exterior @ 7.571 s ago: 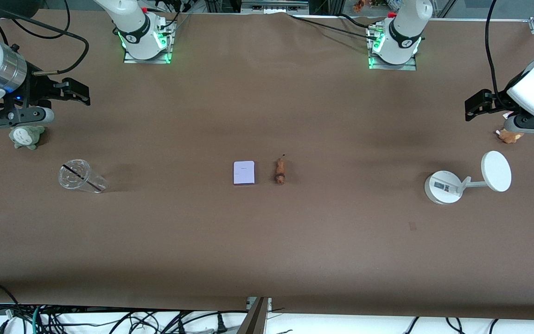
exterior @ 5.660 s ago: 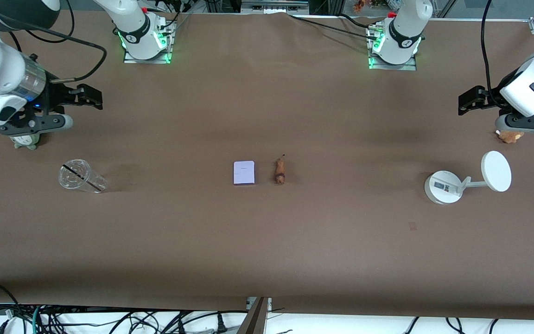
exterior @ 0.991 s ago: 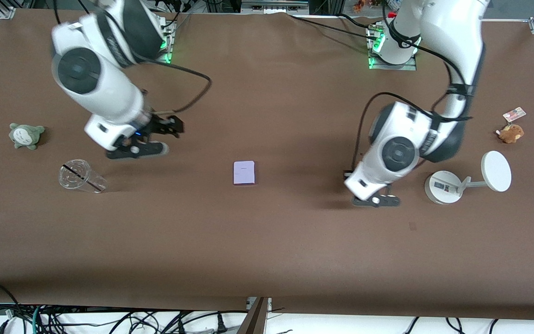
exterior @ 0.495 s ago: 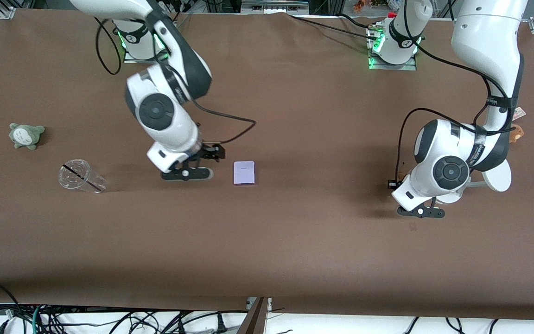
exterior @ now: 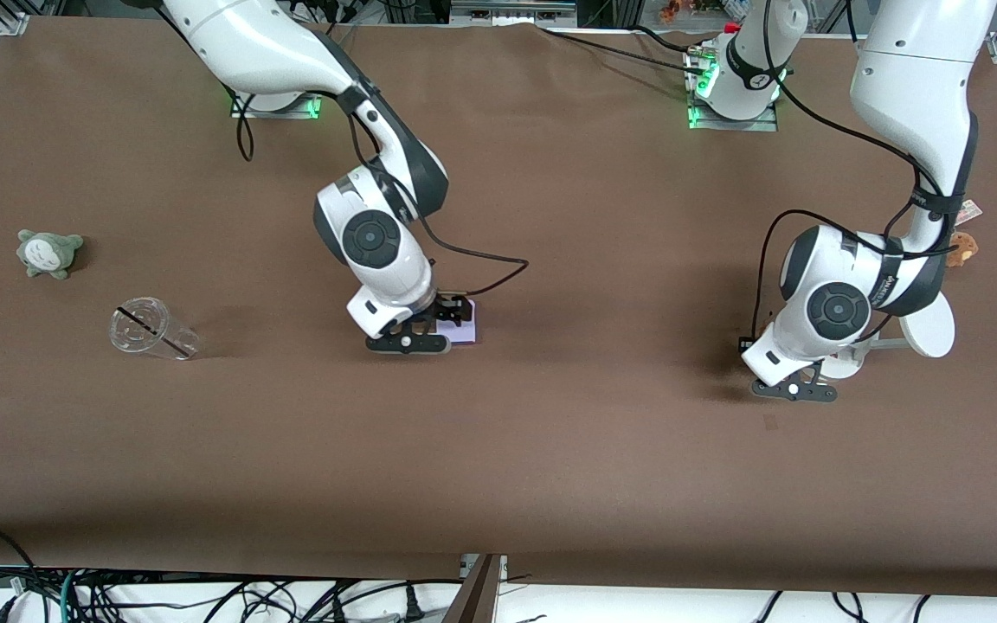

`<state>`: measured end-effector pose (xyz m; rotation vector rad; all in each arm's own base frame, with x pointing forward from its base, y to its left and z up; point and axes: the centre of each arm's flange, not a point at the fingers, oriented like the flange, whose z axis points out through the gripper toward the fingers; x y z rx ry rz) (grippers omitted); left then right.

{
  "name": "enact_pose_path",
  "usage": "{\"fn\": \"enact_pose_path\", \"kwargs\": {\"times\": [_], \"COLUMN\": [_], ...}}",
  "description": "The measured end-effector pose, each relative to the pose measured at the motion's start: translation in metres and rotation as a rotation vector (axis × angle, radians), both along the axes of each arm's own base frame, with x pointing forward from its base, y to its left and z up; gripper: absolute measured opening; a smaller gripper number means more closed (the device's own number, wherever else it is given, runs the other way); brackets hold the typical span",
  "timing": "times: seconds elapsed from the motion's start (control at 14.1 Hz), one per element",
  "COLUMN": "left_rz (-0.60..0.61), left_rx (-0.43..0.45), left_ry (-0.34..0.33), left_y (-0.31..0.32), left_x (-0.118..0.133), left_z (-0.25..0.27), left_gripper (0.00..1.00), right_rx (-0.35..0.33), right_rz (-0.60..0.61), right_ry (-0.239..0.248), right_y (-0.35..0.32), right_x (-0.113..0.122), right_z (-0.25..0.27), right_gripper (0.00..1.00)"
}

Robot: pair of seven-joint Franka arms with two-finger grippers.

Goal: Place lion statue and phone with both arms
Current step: 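Carry the lion toward the white lamp while the right gripper reaches the phone, then lower the lion beside the lamp base while the right gripper grasps the phone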

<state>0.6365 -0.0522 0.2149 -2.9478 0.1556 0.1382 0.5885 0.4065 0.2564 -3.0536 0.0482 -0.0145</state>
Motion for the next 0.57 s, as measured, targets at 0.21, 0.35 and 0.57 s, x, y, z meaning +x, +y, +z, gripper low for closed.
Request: {"fn": "enact_pose_path", "kwargs": {"times": [0.21, 0.35, 0.57], "left_rz": [0.003, 0.005, 0.007], "left_rx": [-0.001, -0.001, -0.003], "left_ry": [0.002, 0.009, 0.013], "left_y": [0.003, 0.004, 0.005], "left_x": [0.0, -0.003, -0.004], "left_z": [-0.001, -0.004, -0.005], "left_gripper": [0.36, 0.36, 0.37], "right_rx": [0.019, 0.032, 0.017], "right_rz": [0.003, 0.007, 0.039], "right_ry": [-0.022, -0.036, -0.052], "right_y": [0.008, 0.013, 0.019], "right_x": [0.001, 0.0, -0.005], "right_z": [-0.024, -0.043, -0.07], "right_gripper": [1.0, 1.0, 1.0]}}
